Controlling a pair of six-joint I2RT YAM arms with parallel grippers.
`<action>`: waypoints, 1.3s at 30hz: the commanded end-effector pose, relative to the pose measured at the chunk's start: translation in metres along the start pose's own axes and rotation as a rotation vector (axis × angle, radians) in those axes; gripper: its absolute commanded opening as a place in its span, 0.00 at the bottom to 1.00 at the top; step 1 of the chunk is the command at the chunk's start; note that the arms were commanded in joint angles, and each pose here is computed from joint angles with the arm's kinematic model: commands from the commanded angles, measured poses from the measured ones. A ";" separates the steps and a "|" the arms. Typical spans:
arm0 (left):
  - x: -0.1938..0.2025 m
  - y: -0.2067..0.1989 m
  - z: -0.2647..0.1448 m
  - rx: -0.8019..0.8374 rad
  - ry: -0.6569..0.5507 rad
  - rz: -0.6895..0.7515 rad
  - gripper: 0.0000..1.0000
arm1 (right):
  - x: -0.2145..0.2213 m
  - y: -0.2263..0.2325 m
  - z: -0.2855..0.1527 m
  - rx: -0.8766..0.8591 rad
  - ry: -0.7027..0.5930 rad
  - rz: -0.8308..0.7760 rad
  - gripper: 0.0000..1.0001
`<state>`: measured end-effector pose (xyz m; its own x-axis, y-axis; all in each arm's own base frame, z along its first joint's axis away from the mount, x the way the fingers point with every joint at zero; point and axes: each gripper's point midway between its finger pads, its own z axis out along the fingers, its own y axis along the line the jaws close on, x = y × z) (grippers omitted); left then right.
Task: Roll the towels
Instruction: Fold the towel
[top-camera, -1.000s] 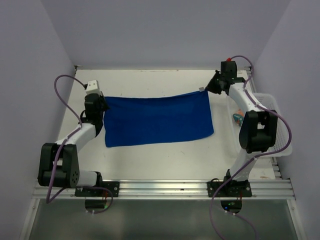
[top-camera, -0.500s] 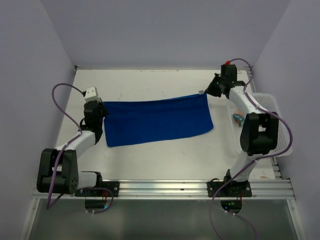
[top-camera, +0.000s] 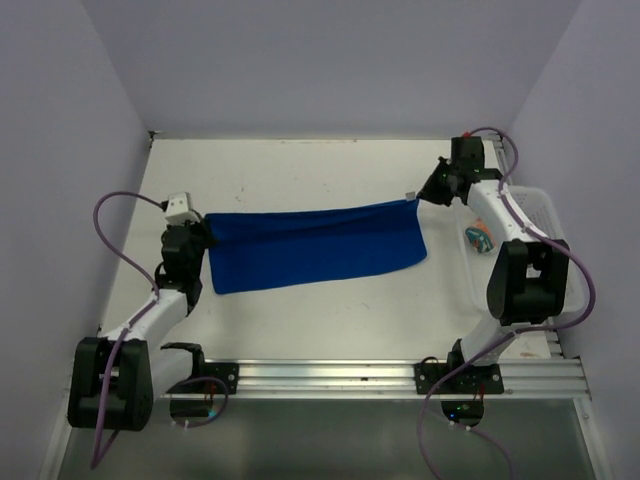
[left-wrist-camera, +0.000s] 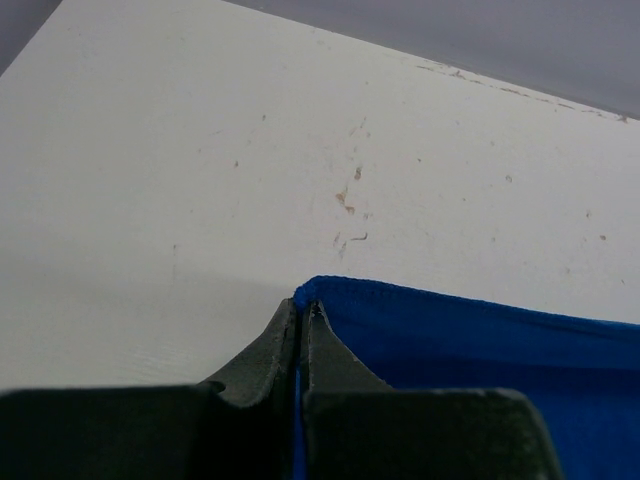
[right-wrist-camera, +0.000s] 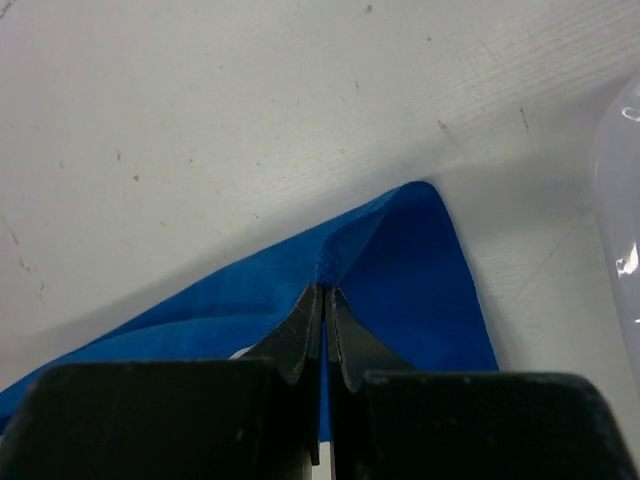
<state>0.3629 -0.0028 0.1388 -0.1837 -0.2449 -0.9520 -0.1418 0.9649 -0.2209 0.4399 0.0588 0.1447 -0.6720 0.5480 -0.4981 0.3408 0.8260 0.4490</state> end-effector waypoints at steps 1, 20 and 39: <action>-0.015 -0.002 -0.013 0.044 -0.112 0.003 0.00 | 0.011 -0.010 -0.015 0.023 0.032 0.026 0.00; 0.007 0.000 -0.049 0.086 -0.117 -0.019 0.00 | 0.045 -0.040 -0.022 0.070 0.090 0.042 0.00; 0.029 -0.002 -0.062 0.111 -0.009 -0.020 0.00 | 0.068 -0.054 -0.030 0.086 0.125 0.042 0.00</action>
<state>0.2979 -0.0190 0.1188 -0.1818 -0.2492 -0.9512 -0.0321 0.9683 -0.2476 0.3636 0.0474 0.0992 -0.7338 0.5667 -0.3747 0.4366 0.8159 0.3791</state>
